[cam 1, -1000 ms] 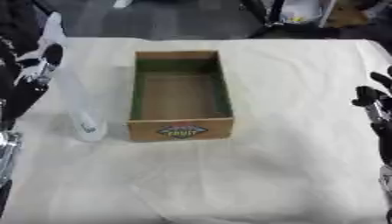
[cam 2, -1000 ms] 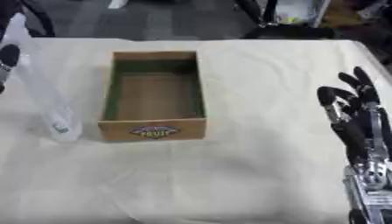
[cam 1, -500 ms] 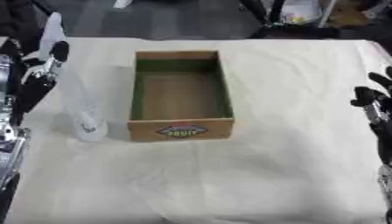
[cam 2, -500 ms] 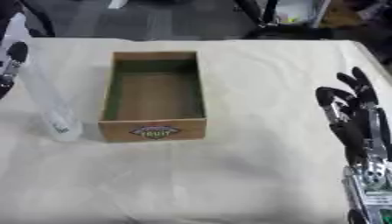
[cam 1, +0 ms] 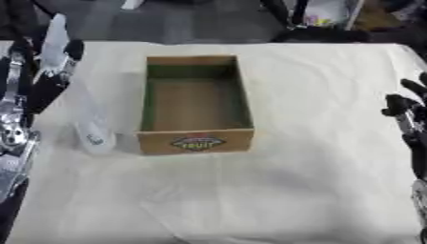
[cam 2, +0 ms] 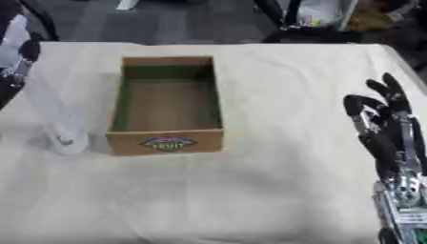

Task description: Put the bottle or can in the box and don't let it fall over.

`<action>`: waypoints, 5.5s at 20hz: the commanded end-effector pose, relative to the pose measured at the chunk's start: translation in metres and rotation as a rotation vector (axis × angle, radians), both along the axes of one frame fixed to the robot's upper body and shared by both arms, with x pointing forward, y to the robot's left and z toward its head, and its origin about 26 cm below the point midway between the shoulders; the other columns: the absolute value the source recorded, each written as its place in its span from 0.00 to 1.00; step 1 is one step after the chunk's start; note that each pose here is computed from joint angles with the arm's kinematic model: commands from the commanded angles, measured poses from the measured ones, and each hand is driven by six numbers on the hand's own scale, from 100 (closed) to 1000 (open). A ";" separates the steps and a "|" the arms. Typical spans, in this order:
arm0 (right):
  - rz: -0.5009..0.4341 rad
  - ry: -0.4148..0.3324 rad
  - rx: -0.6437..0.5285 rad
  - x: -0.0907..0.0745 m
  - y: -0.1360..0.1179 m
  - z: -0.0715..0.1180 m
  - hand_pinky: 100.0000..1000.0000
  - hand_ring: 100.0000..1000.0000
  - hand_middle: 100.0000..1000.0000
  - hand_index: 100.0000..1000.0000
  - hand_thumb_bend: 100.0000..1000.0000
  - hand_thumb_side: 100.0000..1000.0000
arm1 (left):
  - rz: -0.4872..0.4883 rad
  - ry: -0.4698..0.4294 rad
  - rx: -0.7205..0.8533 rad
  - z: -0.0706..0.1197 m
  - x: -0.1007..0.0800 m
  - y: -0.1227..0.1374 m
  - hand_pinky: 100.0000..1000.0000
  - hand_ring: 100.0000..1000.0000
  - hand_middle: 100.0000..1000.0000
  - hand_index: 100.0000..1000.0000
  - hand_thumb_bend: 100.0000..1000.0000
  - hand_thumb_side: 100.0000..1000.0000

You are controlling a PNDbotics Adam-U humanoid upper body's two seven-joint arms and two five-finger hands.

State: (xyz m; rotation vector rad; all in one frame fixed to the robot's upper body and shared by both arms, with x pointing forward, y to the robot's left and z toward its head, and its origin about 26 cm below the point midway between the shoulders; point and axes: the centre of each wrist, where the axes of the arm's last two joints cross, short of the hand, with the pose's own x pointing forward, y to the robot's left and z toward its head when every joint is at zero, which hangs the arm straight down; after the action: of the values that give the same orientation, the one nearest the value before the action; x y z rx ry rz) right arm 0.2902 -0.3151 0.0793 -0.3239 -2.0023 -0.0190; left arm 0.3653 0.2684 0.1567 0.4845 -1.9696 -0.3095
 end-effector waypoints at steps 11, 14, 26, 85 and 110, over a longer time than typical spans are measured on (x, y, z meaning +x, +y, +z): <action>0.007 -0.014 -0.011 0.000 -0.002 0.005 0.64 0.74 0.85 1.00 0.59 0.52 | -0.017 -0.029 0.025 0.020 0.008 0.004 0.74 0.81 0.72 0.85 0.49 0.61; 0.007 -0.014 -0.011 0.000 -0.002 0.005 0.64 0.74 0.85 1.00 0.59 0.52 | -0.021 -0.028 0.022 0.023 0.009 0.004 0.74 0.81 0.72 0.85 0.49 0.61; 0.009 -0.013 -0.009 0.000 -0.002 0.005 0.64 0.74 0.85 1.00 0.59 0.52 | -0.051 0.040 0.020 0.020 0.015 0.007 0.73 0.79 0.71 0.85 0.48 0.62; 0.043 -0.002 -0.011 0.001 0.003 0.003 0.64 0.74 0.84 1.00 0.59 0.52 | -0.490 -0.180 -0.063 0.120 0.036 -0.078 0.55 0.33 0.14 0.42 0.00 0.08; 0.047 -0.010 -0.004 0.002 0.003 0.004 0.64 0.74 0.84 1.00 0.58 0.52 | -0.534 0.057 0.143 0.033 0.046 -0.081 0.75 0.80 0.70 0.82 0.53 0.70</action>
State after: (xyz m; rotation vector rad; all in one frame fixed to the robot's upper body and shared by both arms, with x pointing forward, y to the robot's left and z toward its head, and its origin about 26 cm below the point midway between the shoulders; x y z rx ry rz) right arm 0.2914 -0.3091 0.0764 -0.2633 -1.9963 0.0065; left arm 0.4137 0.1806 0.1709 -0.0205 -1.9530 -0.7800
